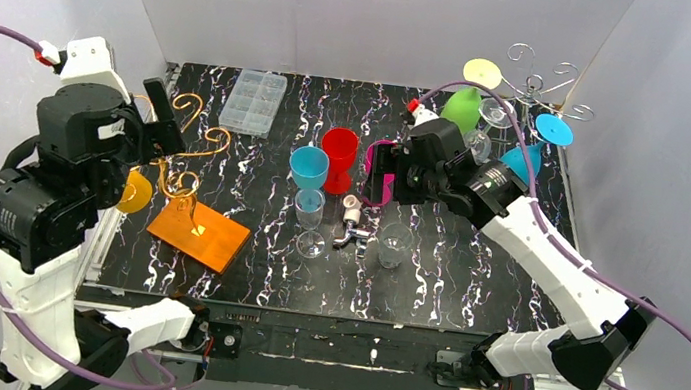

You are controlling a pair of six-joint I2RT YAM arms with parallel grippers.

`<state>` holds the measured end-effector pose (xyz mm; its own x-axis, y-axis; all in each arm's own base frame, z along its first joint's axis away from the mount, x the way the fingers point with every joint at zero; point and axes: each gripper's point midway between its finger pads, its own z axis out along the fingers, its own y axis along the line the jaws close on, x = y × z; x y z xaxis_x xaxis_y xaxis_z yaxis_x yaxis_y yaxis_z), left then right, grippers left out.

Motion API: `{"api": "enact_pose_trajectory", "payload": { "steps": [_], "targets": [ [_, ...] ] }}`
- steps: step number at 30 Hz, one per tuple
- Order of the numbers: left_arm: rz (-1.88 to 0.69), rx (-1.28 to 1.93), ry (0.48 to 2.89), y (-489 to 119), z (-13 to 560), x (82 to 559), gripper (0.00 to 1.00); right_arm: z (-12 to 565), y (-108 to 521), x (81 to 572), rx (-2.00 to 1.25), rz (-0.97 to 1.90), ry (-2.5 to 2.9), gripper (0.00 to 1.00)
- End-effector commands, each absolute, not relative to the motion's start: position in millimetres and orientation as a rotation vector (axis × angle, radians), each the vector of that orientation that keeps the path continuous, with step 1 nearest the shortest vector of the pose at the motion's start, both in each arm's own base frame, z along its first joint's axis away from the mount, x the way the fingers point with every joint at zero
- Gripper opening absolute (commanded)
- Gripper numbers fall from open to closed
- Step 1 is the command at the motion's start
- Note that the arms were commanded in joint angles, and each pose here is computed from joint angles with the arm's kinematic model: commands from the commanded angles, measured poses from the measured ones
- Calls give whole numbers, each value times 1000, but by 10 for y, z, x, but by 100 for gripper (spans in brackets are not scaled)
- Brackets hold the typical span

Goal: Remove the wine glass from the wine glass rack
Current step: Pick up the wine glass from the wine rack.

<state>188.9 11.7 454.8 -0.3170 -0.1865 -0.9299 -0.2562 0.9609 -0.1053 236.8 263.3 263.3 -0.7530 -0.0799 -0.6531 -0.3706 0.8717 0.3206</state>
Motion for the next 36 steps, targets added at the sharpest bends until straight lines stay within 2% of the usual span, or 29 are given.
{"api": "enact_pose_trajectory", "payload": {
  "steps": [1, 5, 14, 36],
  "targets": [
    [469, -425, 1888, 669, 4559, 1746, 98, 2854, 2824, 2483, -402, 650, 2294, 98],
    [588, -462, 1895, 788, 4524, 1777, 98, 2834, 2957, 2471, -476, 696, 2303, 98],
    [490, -710, 2033, 985, 4017, 1889, 98, 2747, 3007, 2388, -589, 722, 2319, 98],
    [470, -998, 1899, 1404, 3944, 1808, 98, 2727, 3091, 2166, -689, 787, 2294, 98]
  ]
}}
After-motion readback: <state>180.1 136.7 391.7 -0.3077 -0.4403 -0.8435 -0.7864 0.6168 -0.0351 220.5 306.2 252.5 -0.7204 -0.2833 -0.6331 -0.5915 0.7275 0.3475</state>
